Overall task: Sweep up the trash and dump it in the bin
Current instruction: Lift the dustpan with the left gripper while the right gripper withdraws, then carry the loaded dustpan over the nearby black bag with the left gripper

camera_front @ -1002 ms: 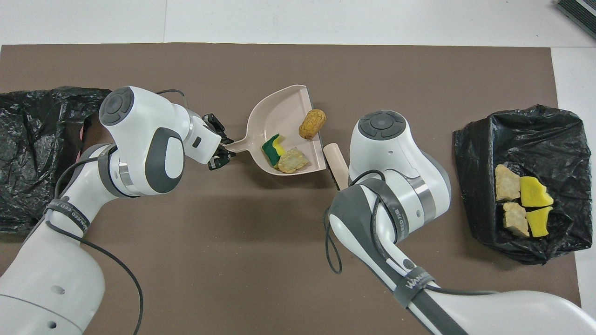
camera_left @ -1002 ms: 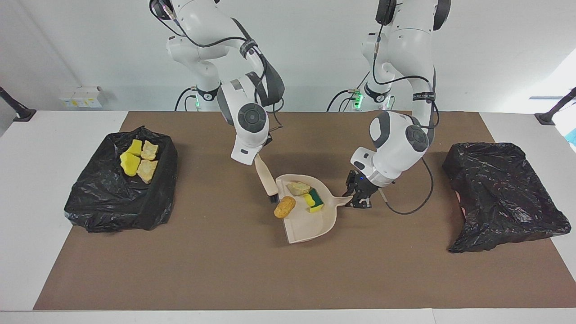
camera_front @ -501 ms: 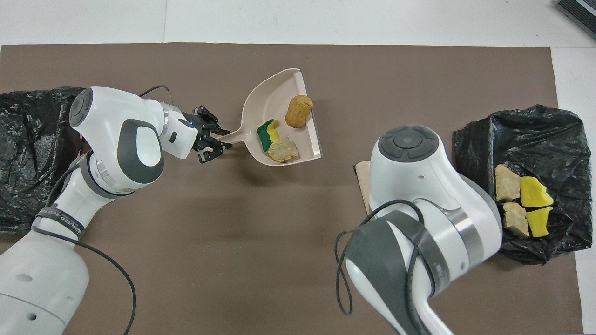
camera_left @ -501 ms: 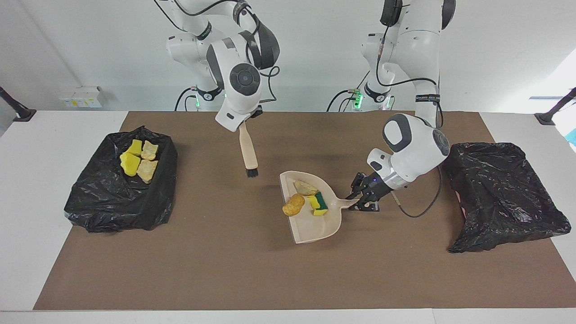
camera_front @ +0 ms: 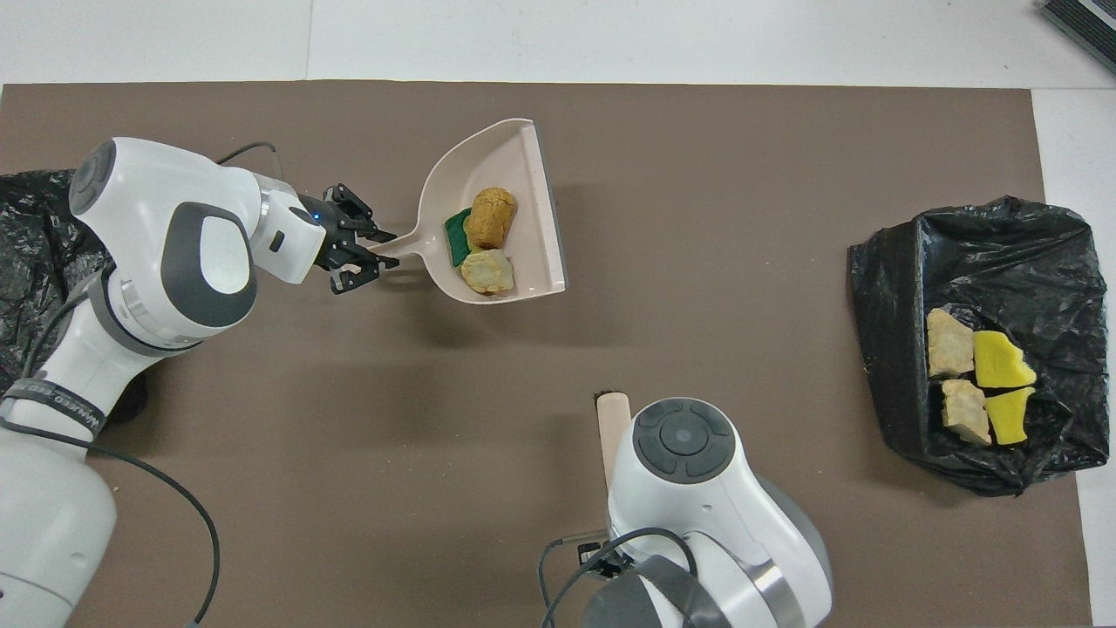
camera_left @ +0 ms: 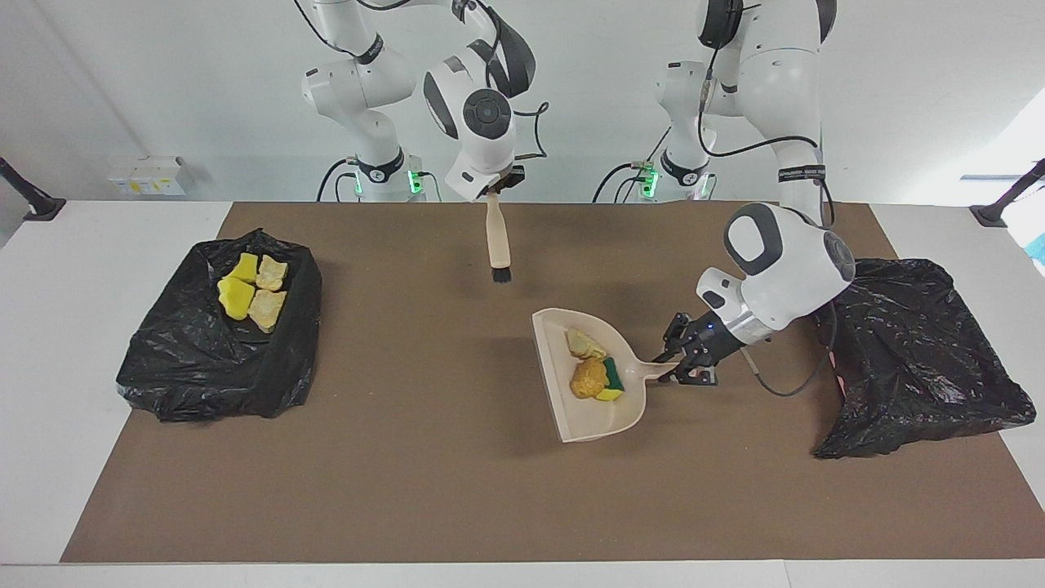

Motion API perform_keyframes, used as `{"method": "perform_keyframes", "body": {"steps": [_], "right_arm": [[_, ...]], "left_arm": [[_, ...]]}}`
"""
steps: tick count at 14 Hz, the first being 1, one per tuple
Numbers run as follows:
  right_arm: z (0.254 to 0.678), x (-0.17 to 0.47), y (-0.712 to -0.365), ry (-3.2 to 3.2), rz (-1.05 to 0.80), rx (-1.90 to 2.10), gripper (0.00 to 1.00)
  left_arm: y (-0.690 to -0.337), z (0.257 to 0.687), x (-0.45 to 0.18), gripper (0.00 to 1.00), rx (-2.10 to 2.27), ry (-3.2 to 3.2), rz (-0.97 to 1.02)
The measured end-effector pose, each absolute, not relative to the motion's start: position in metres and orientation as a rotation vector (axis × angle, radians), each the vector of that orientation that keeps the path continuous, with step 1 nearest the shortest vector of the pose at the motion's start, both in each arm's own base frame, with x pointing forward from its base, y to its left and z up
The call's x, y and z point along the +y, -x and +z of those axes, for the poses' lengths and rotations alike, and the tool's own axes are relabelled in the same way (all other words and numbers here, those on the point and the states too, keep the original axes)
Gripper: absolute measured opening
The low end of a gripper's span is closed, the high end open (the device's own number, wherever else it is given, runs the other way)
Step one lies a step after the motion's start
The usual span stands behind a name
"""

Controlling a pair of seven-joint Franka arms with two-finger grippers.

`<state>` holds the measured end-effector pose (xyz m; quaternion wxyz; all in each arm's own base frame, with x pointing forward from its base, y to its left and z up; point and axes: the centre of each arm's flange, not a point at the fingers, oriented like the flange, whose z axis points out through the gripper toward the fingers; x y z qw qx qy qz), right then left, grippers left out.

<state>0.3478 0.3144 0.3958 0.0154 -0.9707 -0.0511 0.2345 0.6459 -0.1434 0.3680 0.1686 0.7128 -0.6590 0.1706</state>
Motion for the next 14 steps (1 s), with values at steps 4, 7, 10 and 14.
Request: {"method": "perform_keyframes", "body": {"steps": [4, 7, 10, 14], "right_arm": [[0.365, 0.338, -0.333, 3.029, 0.649, -0.089, 0.27], [0.348, 0.340, -0.337, 3.015, 0.624, -0.047, 0.27], [0.335, 0.344, -0.338, 3.012, 0.636, -0.044, 0.27], [0.315, 0.352, -0.339, 3.008, 0.621, -0.046, 0.27]], "left_arm": [[-0.661, 0.418, -0.092, 0.32, -1.995, -2.032, 0.379], [-0.667, 0.447, -0.041, 0.32, -2.068, -2.082, 0.252], [-0.667, 0.466, 0.018, 0.32, -2.093, -2.168, 0.120], [-0.656, 0.478, 0.115, 0.32, -2.076, -2.243, 0.043]]}}
